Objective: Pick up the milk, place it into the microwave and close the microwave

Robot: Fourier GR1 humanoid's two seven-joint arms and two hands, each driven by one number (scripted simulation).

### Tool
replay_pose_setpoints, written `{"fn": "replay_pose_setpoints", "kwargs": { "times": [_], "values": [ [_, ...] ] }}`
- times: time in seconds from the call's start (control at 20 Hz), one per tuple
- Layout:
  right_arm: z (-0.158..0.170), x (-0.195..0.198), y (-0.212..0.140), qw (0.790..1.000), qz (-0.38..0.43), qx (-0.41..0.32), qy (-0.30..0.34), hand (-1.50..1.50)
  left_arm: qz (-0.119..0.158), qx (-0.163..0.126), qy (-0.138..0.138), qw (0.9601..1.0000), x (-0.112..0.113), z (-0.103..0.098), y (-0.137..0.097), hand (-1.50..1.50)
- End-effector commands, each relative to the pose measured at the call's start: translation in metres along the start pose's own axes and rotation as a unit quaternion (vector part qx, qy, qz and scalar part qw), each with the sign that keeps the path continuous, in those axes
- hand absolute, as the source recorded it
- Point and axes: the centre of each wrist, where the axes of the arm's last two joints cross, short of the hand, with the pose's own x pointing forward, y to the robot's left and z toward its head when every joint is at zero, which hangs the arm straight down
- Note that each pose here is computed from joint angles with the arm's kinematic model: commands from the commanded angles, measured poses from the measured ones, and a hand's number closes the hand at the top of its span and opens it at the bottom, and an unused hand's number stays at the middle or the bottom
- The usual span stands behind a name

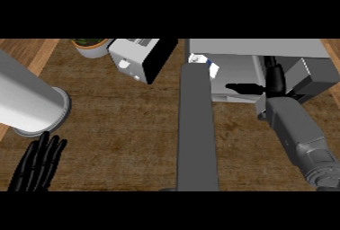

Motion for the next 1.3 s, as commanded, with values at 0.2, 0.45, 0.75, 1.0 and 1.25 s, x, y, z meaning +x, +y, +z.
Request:
{"fn": "replay_pose_setpoints", "kwargs": {
  "times": [0.2, 0.45, 0.75, 1.0, 1.25],
  "values": [
    [0.07, -0.048, 0.001, 0.997, -0.033, 0.018, 0.067, -1.5, 0.003, 0.004, -0.002, 1.0, -0.001, 0.013, -0.013, -1.5],
    [0.106, -0.061, 0.016, 0.994, -0.059, 0.043, 0.082, -1.5, 0.002, 0.008, 0.007, 0.9999, -0.009, 0.002, -0.005, -1.5],
    [0.139, -0.073, 0.016, 0.987, -0.121, 0.034, 0.101, -1.5, 0.019, -0.026, 0.019, 0.9993, -0.013, 0.005, -0.006, -1.5],
    [0.186, -0.087, 0.011, 0.984, -0.147, 0.018, 0.099, -1.5, 0.032, -0.086, 0.018, 0.9956, -0.007, -0.003, -0.011, -1.5],
    [0.231, -0.095, -0.003, 0.975, -0.19, 0.055, 0.106, -1.5, 0.021, -0.144, 0.032, 0.9888, -0.018, -0.018, -0.016, 1.5]
  ]
}}
